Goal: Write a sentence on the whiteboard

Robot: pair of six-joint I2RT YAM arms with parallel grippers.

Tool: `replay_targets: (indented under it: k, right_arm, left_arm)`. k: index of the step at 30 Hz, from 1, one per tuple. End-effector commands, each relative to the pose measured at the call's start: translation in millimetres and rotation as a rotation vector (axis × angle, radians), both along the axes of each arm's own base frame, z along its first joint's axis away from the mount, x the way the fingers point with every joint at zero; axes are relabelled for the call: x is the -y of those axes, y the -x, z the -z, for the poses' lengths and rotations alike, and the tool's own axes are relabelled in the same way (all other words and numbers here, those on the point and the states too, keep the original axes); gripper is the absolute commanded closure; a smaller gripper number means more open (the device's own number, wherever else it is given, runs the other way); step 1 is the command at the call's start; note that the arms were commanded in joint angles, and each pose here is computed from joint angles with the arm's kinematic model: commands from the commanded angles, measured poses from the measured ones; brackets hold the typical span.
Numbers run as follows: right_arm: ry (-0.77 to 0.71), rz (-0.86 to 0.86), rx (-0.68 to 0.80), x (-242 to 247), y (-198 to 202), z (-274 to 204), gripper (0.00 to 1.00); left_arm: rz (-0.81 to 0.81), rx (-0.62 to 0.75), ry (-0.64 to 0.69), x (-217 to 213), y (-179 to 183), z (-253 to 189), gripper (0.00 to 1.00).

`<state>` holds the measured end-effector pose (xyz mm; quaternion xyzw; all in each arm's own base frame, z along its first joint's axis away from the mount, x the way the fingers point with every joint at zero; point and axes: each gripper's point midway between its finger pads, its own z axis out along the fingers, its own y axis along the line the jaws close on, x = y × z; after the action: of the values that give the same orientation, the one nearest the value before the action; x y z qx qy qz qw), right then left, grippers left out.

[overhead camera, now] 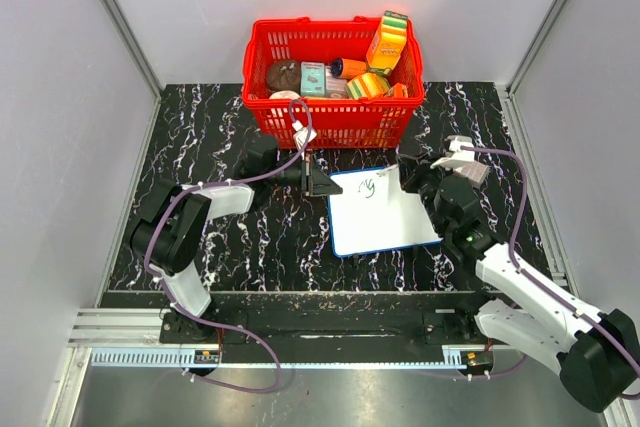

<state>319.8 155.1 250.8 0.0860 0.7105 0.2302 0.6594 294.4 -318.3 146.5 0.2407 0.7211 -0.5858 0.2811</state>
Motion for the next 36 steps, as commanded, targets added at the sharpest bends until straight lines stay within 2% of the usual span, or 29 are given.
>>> replay_targets:
  k: [1, 19, 36]
  right_arm:
    - [-0.029, 0.012, 0.007, 5.0, 2.8, -2.1, 1.00]
    - [-0.050, -0.040, -0.053, 0.8, 17.2, 26.5, 1.00]
    - [-0.080, -0.013, -0.017, 3.1, 11.8, 11.1, 1.00]
  left_arm:
    - [-0.002, 0.131, -0.002, 2.6, -11.6, -5.3, 1.00]
    - [-0.001, 0.131, -0.002, 3.1, -11.2, -5.3, 1.00]
    - [0.000, 0.134, -0.002, 3.2, -11.5, -5.8, 1.00]
